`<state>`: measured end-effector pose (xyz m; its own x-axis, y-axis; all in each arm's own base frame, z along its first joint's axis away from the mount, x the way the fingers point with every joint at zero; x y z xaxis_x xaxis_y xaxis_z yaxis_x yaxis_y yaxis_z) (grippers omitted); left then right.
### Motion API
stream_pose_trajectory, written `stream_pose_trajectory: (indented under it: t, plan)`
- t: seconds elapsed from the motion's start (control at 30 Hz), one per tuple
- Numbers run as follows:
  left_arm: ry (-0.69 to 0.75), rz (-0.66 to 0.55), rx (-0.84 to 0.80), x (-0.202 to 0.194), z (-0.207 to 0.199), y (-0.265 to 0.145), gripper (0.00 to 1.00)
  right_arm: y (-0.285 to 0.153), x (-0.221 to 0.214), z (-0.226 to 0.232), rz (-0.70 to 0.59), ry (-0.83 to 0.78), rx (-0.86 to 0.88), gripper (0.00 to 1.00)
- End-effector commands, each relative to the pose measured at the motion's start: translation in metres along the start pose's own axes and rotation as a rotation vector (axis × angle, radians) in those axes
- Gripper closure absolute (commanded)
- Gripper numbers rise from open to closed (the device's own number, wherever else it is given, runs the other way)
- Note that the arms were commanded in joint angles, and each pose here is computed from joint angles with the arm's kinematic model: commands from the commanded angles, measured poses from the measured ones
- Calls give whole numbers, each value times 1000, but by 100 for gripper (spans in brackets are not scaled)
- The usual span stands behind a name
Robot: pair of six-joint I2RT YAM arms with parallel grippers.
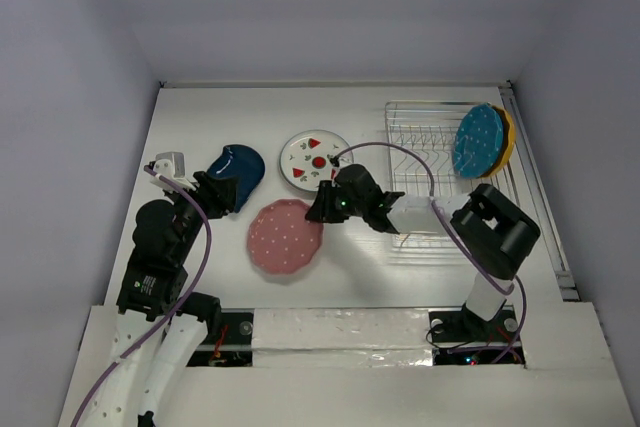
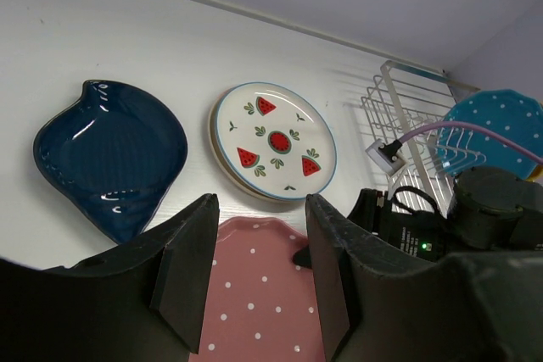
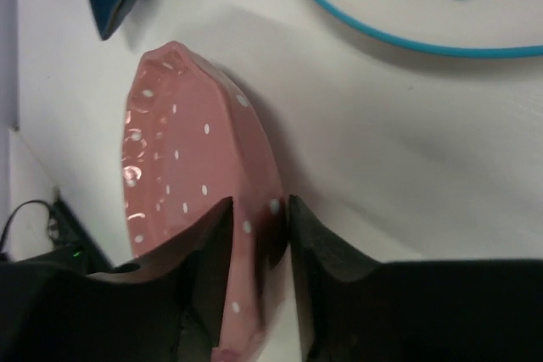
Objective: Unload the plates from the dish rack
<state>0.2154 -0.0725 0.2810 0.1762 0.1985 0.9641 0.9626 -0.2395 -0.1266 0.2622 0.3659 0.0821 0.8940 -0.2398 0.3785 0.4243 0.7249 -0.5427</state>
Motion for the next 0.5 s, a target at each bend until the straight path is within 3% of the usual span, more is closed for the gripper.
stream_pose_trajectory:
  t: [0.0, 0.23, 0.33, 0.47]
  plan:
    - [8, -41, -22, 9, -4, 1, 58, 3, 21, 13, -111, -5, 49, 60]
    - [10, -41, -22, 9, -4, 1, 58, 5, 20, -10, -135, -25, -41, 48]
    - [10, -39, -22, 8, -4, 1, 58, -1, 23, -16, -150, -47, -93, 37]
    - [8, -41, -21, 9, -4, 0, 58, -39, 52, 6, -272, -101, -106, 27]
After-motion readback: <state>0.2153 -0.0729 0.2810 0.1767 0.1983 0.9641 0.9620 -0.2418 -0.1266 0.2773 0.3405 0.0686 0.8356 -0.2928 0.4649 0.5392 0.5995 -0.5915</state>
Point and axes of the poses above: each gripper's point midway between its finger pads, its own y axis out along the fingers, its own z axis along the line the jaws close on, x = y × z, the point moved 2 cm from there along -y, back along the fingers, and after that the axes turned 13 degrees about y, right-handed, at the moved point
